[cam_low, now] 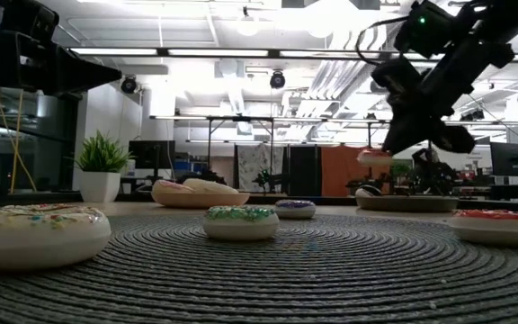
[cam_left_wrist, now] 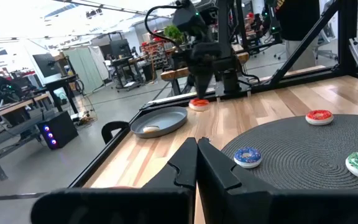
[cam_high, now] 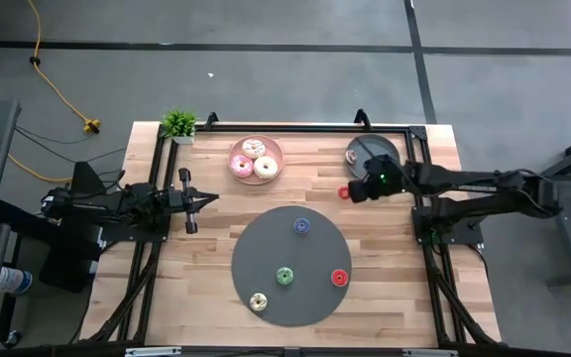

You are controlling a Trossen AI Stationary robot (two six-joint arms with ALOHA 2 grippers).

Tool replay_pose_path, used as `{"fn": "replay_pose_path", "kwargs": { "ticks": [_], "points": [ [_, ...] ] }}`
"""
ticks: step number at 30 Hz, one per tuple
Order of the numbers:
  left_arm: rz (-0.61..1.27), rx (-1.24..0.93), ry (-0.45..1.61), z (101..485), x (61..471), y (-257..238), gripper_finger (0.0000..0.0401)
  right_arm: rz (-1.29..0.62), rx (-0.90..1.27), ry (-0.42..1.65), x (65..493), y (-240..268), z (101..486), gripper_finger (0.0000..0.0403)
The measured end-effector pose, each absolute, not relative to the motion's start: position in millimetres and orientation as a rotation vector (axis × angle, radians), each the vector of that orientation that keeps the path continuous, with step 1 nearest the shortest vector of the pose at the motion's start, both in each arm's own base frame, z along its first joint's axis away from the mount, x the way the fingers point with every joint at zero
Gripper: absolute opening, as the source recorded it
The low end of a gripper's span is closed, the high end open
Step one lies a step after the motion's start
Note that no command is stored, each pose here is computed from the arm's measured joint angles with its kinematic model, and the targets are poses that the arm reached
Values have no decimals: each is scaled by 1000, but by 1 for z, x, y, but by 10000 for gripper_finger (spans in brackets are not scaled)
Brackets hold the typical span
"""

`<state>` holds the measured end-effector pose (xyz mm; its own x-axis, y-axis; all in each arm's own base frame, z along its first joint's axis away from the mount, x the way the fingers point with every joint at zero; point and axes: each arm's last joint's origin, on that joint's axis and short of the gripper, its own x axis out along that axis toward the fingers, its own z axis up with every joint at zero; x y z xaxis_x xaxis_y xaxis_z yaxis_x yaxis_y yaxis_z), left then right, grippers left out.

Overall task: Pick & Place donuts
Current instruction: Put the top small orange donut on the gray plate

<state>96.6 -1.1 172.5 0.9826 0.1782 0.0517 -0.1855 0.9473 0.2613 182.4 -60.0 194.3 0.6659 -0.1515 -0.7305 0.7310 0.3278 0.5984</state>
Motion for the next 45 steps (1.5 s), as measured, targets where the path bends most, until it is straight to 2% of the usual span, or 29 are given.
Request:
{"fn": "replay_pose_path", "kwargs": {
  "ticks": [11,18,30,45],
  "points": [
    [186,269,-28,173,97,-1,0,-1031,1106,507,136,-82,204,35],
    [185,269,-27,173,97,-1,0,-1175,1143,440,129,-96,202,31],
    [186,269,-28,173,97,-1,0,-1290,1267,372,150,-128,175,28],
    [186,269,-27,173,97,-1,0,-1220,1383,424,171,-148,141,28]
  ]
}}
